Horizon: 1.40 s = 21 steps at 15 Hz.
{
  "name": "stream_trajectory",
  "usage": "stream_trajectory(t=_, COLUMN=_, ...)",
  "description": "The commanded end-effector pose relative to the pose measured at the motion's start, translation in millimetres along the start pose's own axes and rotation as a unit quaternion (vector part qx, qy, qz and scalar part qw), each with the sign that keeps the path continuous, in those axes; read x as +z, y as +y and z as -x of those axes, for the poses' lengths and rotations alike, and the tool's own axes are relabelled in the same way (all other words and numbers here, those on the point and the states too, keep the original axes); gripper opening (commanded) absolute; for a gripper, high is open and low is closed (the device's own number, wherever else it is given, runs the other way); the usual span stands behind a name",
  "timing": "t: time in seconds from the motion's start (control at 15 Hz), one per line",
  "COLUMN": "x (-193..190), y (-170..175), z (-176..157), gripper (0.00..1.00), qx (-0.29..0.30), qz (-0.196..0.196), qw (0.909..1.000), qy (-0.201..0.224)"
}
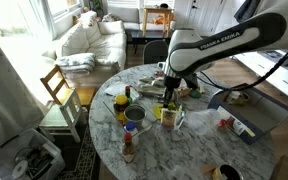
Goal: Pick up the two white packets with the green lids from the silver cup one by one and put them the right way up on the table, pick up the white bottle with a blue lid from the clear storage container and put it in the silver cup
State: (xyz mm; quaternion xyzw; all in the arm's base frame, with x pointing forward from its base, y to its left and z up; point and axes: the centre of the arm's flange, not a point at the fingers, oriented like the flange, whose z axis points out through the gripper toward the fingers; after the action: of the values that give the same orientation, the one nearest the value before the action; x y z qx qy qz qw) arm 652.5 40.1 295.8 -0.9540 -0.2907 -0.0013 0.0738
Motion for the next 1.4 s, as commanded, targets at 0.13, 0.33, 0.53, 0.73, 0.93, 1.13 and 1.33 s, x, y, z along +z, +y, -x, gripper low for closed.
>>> stream_trajectory(t=0.13, x=-0.7, y=-20.3, z=15.4, gripper=0.01, qx=-0.004, qz=0.062, qw=0.9978, qy=0.02)
stream_trajectory(t=0.33, x=-2.5, y=-30.6, z=18.8, gripper=0.01, qx=-0.007, qz=0.053, qw=0.9983, qy=0.023)
stream_trajectory(t=0.53, x=-8.6, y=-41.4, z=21.1, gripper=0.01, qx=-0.011, qz=0.048, qw=0.9986, qy=0.018)
stream_trajectory(t=0.73, x=-13.9, y=-48.5, z=20.1, gripper=0.01, qx=-0.011, qz=0.052, qw=0.9984, qy=0.02)
stream_trajectory(t=0.93, x=-9.4, y=-47.3, z=18.6, gripper=0.01, qx=-0.005, qz=0.066, qw=0.9975, qy=0.025)
stream_trajectory(t=1.13, x=-0.7, y=-46.0, z=19.4, gripper=0.01, qx=-0.002, qz=0.082, qw=0.9963, qy=0.027)
stream_trajectory(t=1.33, x=-0.6, y=-43.5, z=21.5, gripper=0.01, qx=0.002, qz=0.106, qw=0.9935, qy=0.04)
